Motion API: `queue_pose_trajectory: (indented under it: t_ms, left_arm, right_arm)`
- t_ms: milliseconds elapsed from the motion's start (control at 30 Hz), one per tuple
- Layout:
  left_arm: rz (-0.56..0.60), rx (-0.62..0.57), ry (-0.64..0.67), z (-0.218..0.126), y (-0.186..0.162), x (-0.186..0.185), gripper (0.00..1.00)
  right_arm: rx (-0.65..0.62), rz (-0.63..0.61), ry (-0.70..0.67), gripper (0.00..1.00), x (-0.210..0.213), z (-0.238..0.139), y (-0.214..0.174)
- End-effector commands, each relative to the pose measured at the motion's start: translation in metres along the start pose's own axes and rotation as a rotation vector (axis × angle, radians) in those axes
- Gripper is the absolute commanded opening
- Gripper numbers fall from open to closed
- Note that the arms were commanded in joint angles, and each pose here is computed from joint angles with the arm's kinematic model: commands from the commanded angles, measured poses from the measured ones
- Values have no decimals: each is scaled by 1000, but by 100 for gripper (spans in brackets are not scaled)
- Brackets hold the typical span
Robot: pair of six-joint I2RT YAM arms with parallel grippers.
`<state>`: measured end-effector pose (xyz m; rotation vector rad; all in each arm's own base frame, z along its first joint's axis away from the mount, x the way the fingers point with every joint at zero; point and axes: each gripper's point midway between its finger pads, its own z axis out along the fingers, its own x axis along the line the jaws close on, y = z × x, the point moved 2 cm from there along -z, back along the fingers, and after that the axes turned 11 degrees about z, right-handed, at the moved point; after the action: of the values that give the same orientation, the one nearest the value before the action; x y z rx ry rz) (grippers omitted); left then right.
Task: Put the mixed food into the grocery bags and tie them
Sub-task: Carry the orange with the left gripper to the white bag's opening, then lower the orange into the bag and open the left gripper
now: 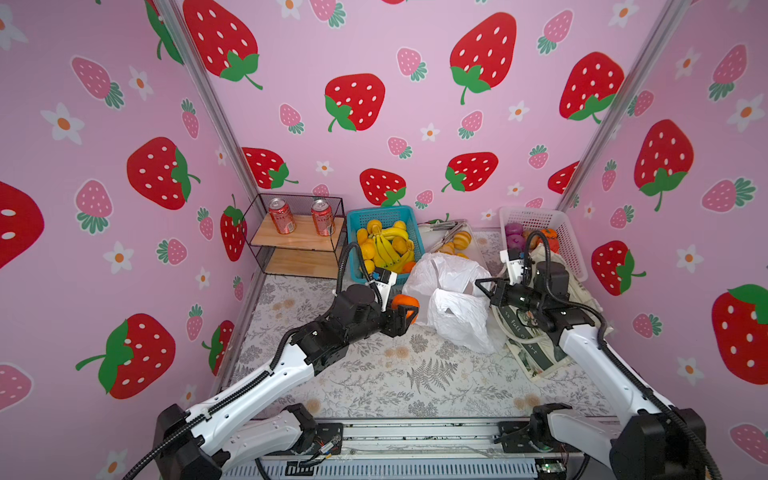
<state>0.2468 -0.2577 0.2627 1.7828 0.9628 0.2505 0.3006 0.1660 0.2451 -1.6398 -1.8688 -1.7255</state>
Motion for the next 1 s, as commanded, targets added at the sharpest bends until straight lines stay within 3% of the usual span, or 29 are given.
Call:
queue_pose_trajectory:
  t_ms: [0, 167, 400, 633, 833, 967]
  left_arm:
    - [11, -105, -57, 16, 44, -15, 48]
    - [-9, -69, -119, 63, 46, -26, 50]
    - [9, 49, 17, 107, 3, -3, 65]
    - [72, 142, 104, 107, -21, 15, 79]
    - [109, 140, 109, 92, -15, 16, 88]
    - [114, 135, 99, 73, -8, 17, 89]
  right_arm:
    - [-27, -23, 26, 1, 8, -5, 3]
    - [-23, 5, 61, 1, 11, -4, -3]
    - [-26, -20, 53, 1, 14, -4, 0]
    - [-36, -44, 3, 1, 9, -6, 3]
    - [-34, -40, -7, 1, 5, -5, 3]
    - [-36, -47, -18, 1, 5, -4, 6]
